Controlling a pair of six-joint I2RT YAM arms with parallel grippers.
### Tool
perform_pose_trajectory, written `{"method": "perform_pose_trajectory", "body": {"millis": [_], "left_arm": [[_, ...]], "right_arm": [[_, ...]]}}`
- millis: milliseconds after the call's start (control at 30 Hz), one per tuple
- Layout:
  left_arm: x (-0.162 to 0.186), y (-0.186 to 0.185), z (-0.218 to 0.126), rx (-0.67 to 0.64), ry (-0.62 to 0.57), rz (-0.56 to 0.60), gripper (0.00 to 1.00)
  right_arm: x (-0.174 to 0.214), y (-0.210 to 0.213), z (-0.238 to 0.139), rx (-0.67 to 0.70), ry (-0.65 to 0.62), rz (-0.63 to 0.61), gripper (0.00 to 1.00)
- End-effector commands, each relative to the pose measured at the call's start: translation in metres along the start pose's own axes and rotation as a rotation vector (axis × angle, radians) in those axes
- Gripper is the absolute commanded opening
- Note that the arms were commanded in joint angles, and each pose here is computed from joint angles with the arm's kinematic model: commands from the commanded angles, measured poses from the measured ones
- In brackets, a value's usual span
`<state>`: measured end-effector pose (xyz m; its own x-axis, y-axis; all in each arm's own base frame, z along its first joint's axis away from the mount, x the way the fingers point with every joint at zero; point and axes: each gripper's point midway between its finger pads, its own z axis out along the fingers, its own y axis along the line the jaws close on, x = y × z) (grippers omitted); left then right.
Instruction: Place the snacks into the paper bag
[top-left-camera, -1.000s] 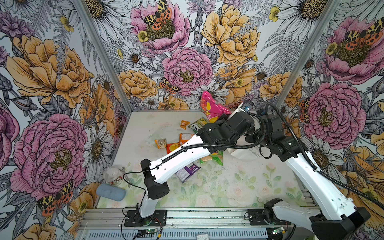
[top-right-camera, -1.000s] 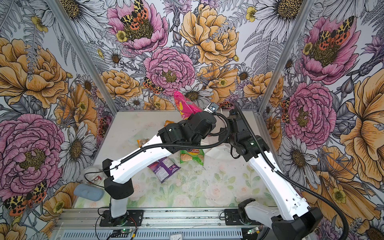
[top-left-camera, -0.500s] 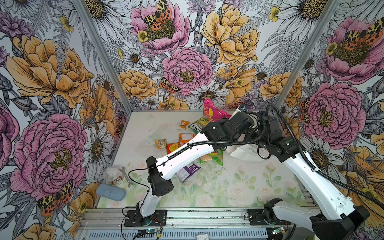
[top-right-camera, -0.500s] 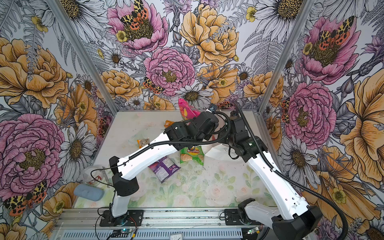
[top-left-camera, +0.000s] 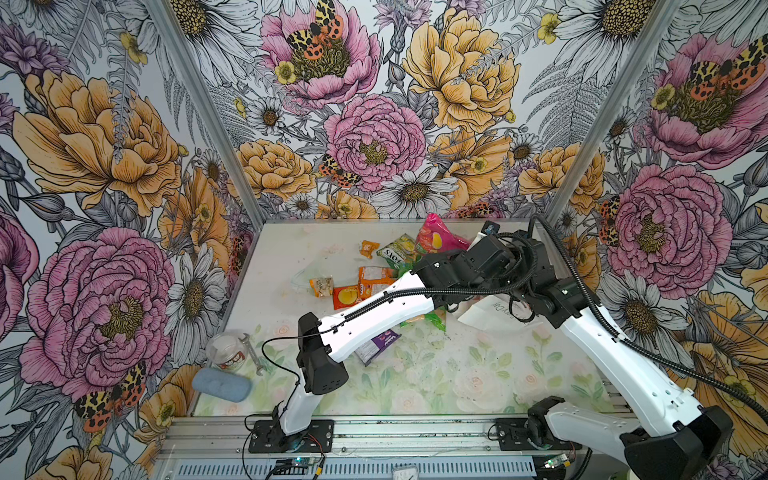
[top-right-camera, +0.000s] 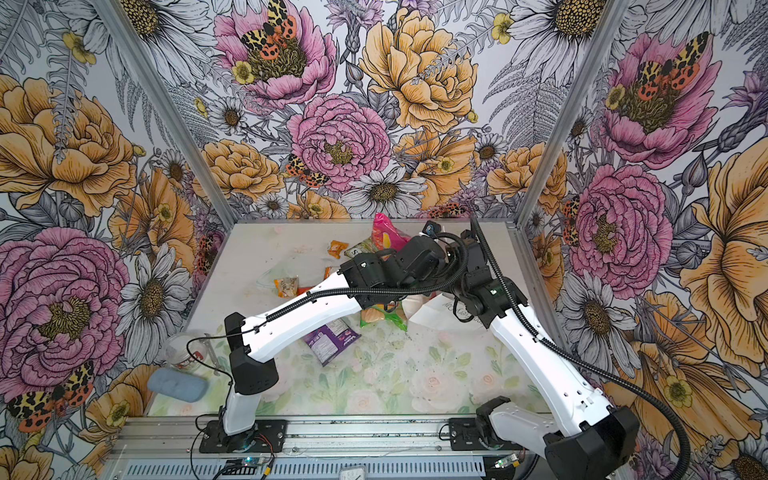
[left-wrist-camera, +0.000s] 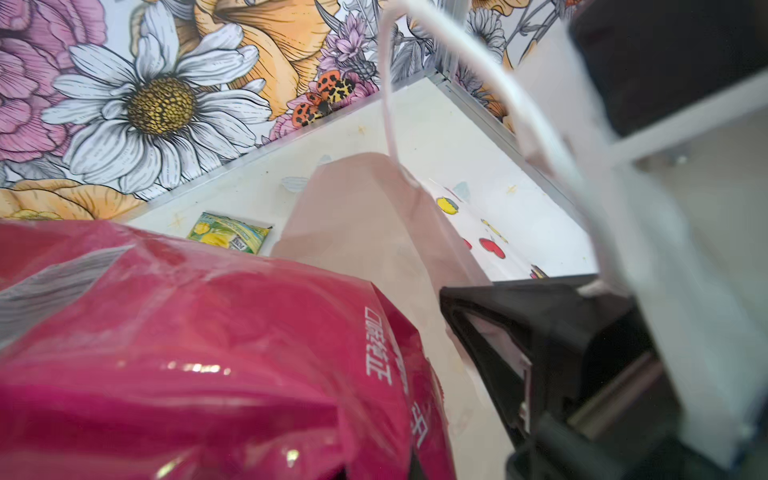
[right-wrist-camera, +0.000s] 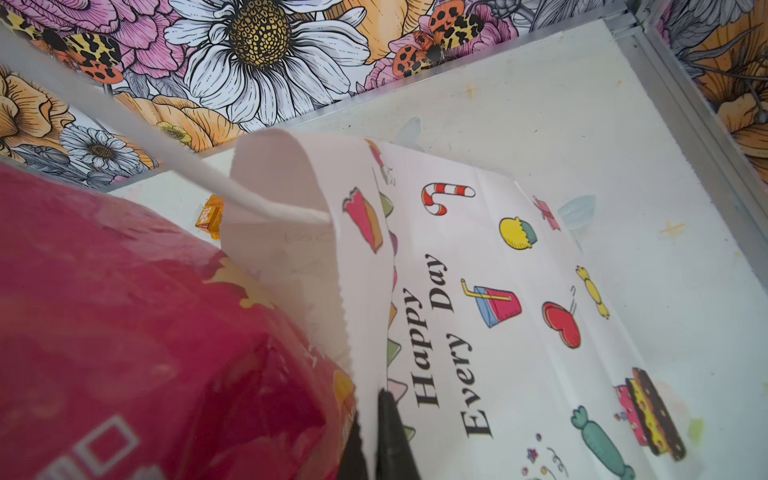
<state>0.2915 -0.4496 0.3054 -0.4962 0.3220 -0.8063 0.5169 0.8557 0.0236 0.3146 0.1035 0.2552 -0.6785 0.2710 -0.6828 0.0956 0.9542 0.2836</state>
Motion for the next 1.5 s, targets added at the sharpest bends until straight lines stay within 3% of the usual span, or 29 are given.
{"method": "perform_pose_trajectory", "body": {"millis": [0, 200, 400, 600, 767, 967, 1133, 1467], "left_arm": [[0.002, -0.012, -0.012, 0.112, -0.030, -0.078, 0.00], [0.002, -0.009, -0.035, 0.256, -0.117, -0.237, 0.07], [0.009, -0.011, -0.027, 0.317, -0.128, -0.323, 0.08], [0.004, -0.011, -0.023, 0.325, -0.198, -0.323, 0.08], [-0.009, -0.004, -0.026, 0.317, -0.332, -0.275, 0.06], [-0.003, -0.016, -0.026, 0.346, -0.414, -0.189, 0.06], [0.015, -0.016, -0.021, 0.391, -0.366, -0.170, 0.06], [0.064, -0.059, -0.003, 0.535, -0.186, -0.054, 0.11]], "right_arm": [[-0.024, 0.011, -0.012, -0.054, -0.110, 0.044, 0.00], [-0.024, 0.009, -0.012, -0.054, -0.120, 0.070, 0.00], [-0.018, 0.011, -0.010, -0.082, -0.116, 0.102, 0.00], [-0.008, 0.013, -0.004, -0.107, -0.092, 0.123, 0.00], [-0.002, 0.014, 0.000, -0.115, -0.074, 0.128, 0.00], [-0.004, 0.009, -0.001, -0.120, -0.072, 0.159, 0.00], [-0.009, 0.001, -0.003, -0.133, -0.073, 0.199, 0.00], [-0.005, 0.004, -0.001, -0.162, -0.063, 0.210, 0.00]]}}
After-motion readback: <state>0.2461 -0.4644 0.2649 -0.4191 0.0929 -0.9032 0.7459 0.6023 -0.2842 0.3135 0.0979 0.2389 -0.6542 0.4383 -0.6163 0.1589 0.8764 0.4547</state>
